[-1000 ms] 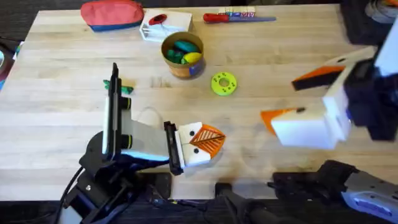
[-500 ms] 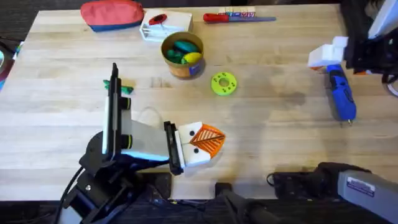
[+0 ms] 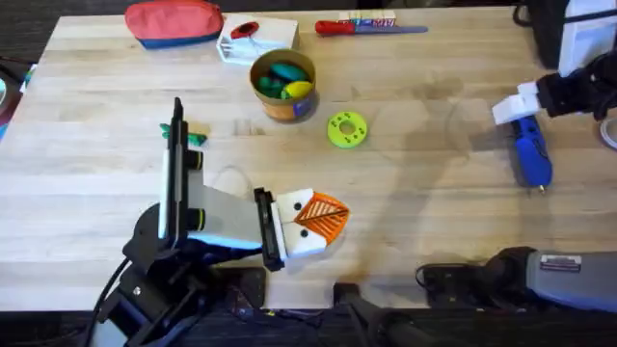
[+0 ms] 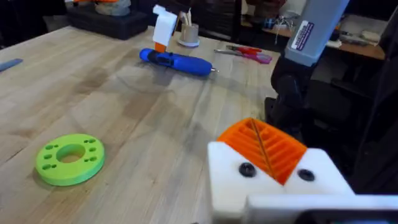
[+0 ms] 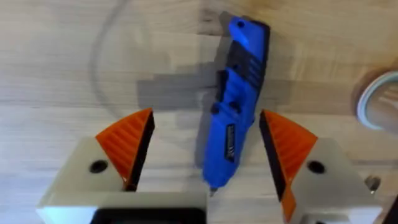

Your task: Pick up the gripper from the table and insert it into the empty holder that is missing its gripper. Then pick up a screw, insert it into the mounting hole, and use the screwdriver to tighten it. Finally, clean up the table by picking up the vegetable and placing it into the bucket.

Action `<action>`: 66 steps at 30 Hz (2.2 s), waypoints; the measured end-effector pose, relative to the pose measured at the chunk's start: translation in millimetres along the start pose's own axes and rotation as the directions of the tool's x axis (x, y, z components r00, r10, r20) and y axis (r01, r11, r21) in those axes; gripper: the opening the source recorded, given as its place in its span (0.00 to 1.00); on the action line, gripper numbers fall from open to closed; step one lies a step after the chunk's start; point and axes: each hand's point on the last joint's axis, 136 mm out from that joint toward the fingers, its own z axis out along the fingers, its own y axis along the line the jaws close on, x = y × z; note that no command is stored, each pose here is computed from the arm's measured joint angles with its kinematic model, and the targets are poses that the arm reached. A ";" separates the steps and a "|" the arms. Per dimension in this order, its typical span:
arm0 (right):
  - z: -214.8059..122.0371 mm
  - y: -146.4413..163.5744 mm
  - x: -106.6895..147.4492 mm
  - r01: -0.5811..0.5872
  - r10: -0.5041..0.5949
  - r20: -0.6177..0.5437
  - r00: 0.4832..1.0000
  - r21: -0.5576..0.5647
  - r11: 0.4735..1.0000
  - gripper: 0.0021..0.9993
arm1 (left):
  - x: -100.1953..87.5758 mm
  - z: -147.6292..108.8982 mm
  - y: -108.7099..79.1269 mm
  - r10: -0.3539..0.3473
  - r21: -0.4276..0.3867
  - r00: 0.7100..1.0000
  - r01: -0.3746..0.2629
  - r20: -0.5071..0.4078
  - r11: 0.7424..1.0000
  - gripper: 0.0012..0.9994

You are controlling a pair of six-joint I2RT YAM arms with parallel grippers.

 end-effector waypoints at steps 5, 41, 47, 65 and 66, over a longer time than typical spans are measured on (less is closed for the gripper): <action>17.8 -25.2 -2.5 0.016 -0.016 0.010 1.000 0.022 1.000 0.99 | 0.0 0.0 0.0 0.000 0.000 1.000 0.000 0.000 1.000 0.02; 91.8 -30.3 -7.0 -0.020 0.018 -0.025 1.000 -0.102 0.995 0.92 | 0.0 0.0 0.0 0.000 0.000 1.000 0.000 0.000 1.000 0.02; 91.5 -31.3 -4.5 -0.032 0.029 -0.028 0.999 -0.112 0.993 0.82 | 0.0 0.0 0.0 0.000 0.000 1.000 0.000 0.000 1.000 0.02; 89.3 -33.7 -0.2 -0.047 0.041 -0.048 0.998 -0.129 0.991 0.59 | 0.0 0.0 0.0 0.000 0.000 1.000 0.000 0.000 1.000 0.02; 89.3 -33.7 -0.3 -0.047 0.041 -0.048 0.998 -0.128 0.991 0.55 | 0.0 0.0 0.0 0.000 0.000 1.000 0.000 0.000 1.000 0.02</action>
